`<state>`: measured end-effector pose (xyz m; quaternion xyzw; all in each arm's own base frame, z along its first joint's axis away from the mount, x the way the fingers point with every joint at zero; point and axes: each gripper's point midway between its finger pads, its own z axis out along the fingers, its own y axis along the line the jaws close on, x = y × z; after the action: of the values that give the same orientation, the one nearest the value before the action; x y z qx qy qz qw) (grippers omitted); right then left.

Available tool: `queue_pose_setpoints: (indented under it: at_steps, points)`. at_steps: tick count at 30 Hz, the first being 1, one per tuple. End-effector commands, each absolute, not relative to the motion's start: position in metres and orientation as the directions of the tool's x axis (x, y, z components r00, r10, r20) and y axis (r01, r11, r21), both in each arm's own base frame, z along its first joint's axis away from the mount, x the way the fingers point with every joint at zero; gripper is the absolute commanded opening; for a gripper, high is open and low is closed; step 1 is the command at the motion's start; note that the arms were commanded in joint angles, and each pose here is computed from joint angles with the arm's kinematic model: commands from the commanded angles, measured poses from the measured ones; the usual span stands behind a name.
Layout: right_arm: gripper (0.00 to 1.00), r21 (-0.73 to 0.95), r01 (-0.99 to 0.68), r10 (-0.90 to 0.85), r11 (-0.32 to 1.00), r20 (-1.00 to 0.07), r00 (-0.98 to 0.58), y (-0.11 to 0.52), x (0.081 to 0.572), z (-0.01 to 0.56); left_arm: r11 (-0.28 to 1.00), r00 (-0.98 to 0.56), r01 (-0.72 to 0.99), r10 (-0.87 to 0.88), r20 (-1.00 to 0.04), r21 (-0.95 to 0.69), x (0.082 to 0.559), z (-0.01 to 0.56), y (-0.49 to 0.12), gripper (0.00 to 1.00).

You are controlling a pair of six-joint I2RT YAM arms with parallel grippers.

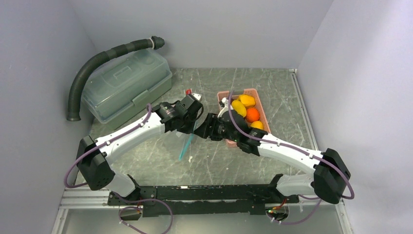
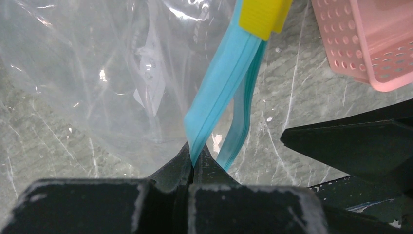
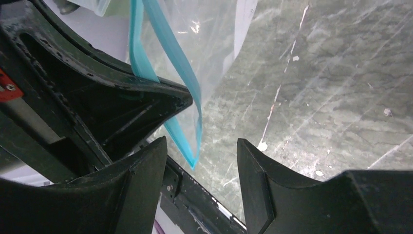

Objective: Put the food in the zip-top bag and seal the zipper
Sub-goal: Open the zipper of the food storage bag.

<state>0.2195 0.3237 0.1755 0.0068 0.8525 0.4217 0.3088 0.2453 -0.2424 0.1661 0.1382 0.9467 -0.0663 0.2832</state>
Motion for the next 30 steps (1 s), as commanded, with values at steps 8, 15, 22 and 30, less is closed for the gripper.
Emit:
queue_pose_setpoints:
  at_steps: [8, 15, 22, 30]
  points:
    - [0.57, 0.725, -0.232, 0.413, 0.649, -0.591, -0.693, 0.339, 0.257, 0.206, 0.938, -0.786, 0.322, 0.188, -0.589, -0.130, 0.247, 0.186, -0.261, 0.00]
    - [0.57, 0.709, -0.210, 0.419, 0.673, -0.600, -0.682, 0.350, 0.269, 0.197, 0.932, -0.787, 0.329, 0.183, -0.589, -0.150, 0.243, 0.190, -0.261, 0.00]
    - [0.57, 0.711, -0.194, 0.422, 0.676, -0.589, -0.689, 0.367, 0.273, 0.186, 0.928, -0.787, 0.331, 0.170, -0.593, -0.173, 0.240, 0.194, -0.262, 0.00]
    - [0.57, 0.699, -0.140, 0.437, 0.701, -0.577, -0.690, 0.360, 0.268, 0.168, 0.944, -0.766, 0.295, 0.140, -0.628, -0.150, 0.243, 0.204, -0.249, 0.00]
